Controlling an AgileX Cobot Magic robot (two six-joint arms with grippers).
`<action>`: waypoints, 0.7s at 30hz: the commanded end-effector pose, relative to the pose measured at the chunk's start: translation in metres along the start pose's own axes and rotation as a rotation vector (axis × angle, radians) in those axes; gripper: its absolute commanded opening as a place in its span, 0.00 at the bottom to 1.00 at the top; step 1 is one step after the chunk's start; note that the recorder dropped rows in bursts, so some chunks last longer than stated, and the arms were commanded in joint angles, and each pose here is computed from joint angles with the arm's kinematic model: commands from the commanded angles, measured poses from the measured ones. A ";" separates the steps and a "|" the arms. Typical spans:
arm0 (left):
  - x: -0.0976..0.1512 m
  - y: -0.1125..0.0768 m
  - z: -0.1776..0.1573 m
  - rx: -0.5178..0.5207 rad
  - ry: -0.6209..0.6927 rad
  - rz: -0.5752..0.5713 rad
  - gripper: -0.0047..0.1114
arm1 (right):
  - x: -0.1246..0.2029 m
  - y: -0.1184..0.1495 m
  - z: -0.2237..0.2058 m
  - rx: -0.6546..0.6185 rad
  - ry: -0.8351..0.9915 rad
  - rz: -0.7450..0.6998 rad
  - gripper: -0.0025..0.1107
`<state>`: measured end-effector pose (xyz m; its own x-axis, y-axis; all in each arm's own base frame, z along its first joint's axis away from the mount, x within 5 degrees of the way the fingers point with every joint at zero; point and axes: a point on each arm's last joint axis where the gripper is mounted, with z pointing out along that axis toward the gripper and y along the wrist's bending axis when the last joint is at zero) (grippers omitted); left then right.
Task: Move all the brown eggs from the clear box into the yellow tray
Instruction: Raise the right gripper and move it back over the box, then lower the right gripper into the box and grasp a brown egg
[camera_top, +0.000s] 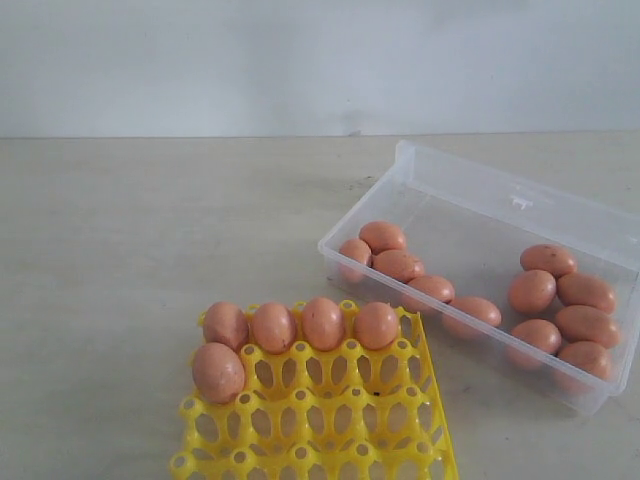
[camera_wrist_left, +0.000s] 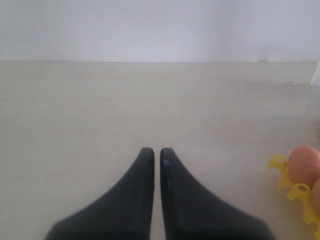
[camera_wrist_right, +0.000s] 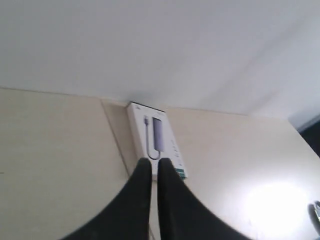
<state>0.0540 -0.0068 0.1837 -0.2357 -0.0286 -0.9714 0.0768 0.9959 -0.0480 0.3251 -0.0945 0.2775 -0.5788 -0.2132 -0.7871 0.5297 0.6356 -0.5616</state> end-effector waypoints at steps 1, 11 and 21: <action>-0.002 0.000 0.000 0.005 -0.017 -0.013 0.08 | 0.031 -0.032 0.037 0.062 0.154 -0.001 0.02; -0.002 0.000 0.000 0.005 -0.017 -0.013 0.08 | 0.064 -0.003 -0.014 -0.851 0.702 0.203 0.02; -0.002 0.000 0.000 0.005 -0.017 -0.013 0.08 | 0.030 0.083 -0.053 -1.133 0.143 -0.494 0.05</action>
<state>0.0540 -0.0068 0.1837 -0.2357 -0.0286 -0.9714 0.0768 0.9959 -0.0480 0.3147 -0.0221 0.2263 -0.7294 -0.4342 -0.5287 -0.4582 0.8839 -0.0937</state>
